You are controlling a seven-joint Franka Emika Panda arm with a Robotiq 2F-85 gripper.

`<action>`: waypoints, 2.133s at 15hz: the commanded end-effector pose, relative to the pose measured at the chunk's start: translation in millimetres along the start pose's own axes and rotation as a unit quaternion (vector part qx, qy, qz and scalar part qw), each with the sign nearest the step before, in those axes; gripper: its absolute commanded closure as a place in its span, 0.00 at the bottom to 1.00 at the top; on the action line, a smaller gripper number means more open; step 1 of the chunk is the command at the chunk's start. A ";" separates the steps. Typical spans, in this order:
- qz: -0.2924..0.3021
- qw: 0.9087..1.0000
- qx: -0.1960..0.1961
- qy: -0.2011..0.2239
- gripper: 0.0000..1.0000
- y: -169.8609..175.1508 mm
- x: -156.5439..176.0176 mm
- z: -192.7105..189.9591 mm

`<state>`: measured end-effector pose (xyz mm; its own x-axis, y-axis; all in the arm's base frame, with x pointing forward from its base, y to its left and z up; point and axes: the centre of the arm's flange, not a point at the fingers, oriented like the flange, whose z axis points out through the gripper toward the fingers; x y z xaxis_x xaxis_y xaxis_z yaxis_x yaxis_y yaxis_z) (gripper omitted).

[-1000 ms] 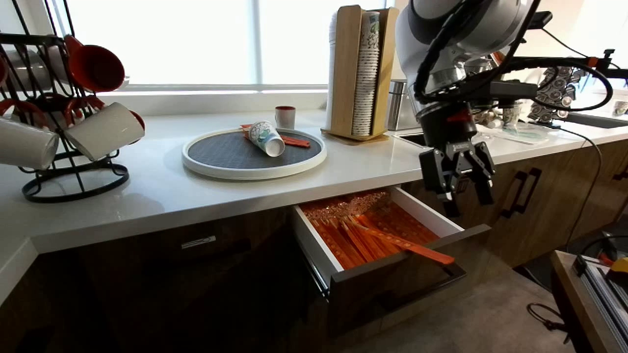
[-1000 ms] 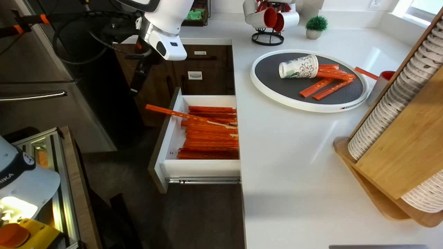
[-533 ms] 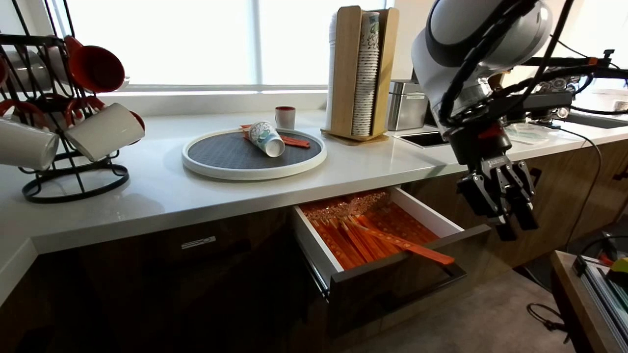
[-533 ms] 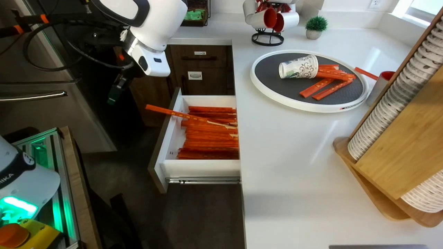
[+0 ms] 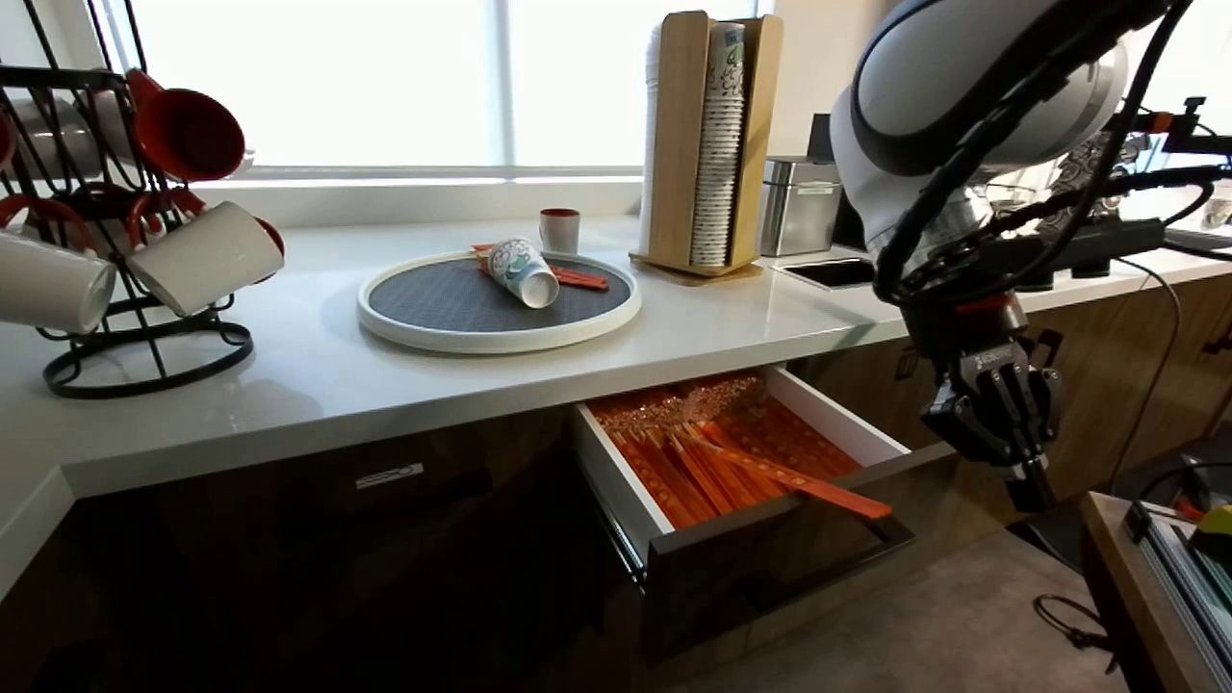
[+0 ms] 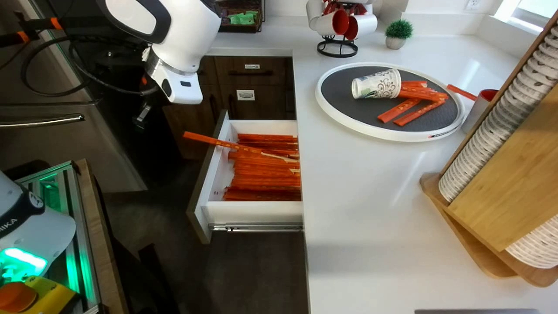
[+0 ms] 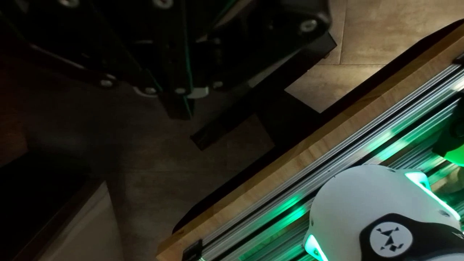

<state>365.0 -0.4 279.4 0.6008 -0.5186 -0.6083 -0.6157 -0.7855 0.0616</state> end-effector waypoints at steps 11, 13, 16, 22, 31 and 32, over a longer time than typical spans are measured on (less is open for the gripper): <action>0.035 0.986 0.068 0.150 1.00 -29.2 23.8 25.7; 0.037 0.984 0.070 0.160 1.00 -31.1 27.0 25.9; 0.045 0.980 0.073 0.182 1.00 -29.8 34.6 25.9; 0.062 0.968 0.085 0.228 1.00 -20.1 55.5 25.5; 0.076 0.955 0.111 0.266 1.00 -10.2 78.8 17.6; 0.074 0.954 0.116 0.266 1.00 -10.2 78.7 15.9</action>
<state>404.4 -24.5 228.4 0.6385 -0.7592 -0.1261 -0.7683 -0.6384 -0.0462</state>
